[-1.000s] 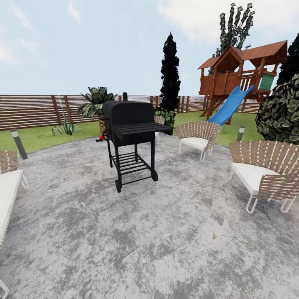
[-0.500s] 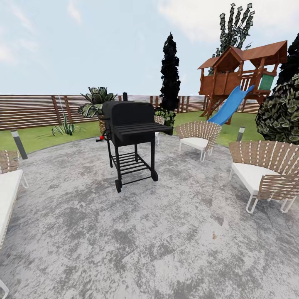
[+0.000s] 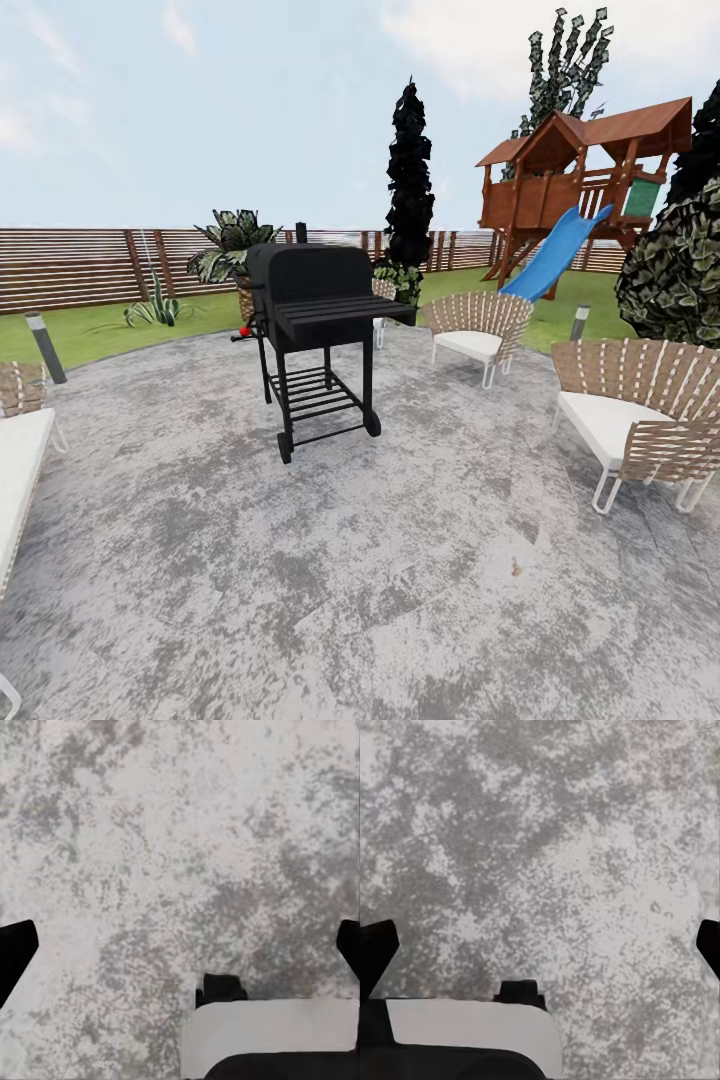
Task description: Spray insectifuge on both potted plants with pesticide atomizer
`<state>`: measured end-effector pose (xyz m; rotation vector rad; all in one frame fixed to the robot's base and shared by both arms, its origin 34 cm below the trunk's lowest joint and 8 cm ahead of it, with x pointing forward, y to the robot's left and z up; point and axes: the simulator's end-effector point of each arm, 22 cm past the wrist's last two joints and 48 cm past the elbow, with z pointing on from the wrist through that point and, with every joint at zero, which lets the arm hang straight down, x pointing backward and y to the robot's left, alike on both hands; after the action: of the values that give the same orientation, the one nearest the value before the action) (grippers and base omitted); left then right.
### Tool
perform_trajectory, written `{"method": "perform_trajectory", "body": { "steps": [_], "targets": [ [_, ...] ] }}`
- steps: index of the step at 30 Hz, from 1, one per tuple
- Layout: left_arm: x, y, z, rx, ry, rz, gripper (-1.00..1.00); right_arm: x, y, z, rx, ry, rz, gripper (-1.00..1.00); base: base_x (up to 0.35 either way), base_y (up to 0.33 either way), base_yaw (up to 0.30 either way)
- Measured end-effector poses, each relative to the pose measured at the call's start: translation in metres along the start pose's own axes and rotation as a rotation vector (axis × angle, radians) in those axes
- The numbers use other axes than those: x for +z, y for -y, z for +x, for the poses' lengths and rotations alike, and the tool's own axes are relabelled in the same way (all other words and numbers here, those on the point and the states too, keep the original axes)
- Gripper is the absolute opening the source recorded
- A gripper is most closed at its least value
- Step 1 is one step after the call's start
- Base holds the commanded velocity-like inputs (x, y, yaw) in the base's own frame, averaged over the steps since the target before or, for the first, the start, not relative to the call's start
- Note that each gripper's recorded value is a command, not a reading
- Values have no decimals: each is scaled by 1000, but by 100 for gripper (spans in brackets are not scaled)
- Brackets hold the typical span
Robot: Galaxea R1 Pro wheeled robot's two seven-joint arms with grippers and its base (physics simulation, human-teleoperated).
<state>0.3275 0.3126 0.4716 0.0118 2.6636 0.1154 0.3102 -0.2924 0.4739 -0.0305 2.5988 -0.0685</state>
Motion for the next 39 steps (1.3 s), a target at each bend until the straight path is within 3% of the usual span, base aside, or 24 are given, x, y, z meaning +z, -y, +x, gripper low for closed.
{"method": "perform_trajectory", "body": {
  "steps": [1, 2, 7, 15, 27, 39],
  "targets": [
    [13, 4, -99, -8, 165, 4, 100, 8, 0, -77, 0, 174, 1, 100, 0, 0, 0],
    [13, 5, -129, -11, 217, 4, 100, 6, 1, -140, -1, 308, 3, 100, 0, 0, 0],
    [12, 6, -149, -16, 256, 7, 100, 6, 4, -135, 1, 300, 9, 100, 0, 0, 0],
    [10, 1, -147, -27, 277, 5, 100, 7, 7, -134, -2, 298, 12, 100, 0, 0, 0],
    [11, 2, -137, -29, 264, 6, 100, 7, 5, -134, -1, 298, 9, 100, 0, 0, -6],
    [11, 2, -135, -25, 259, 6, 100, 7, 5, -132, -1, 292, 8, 100, 0, 0, -240]
  ]
}}
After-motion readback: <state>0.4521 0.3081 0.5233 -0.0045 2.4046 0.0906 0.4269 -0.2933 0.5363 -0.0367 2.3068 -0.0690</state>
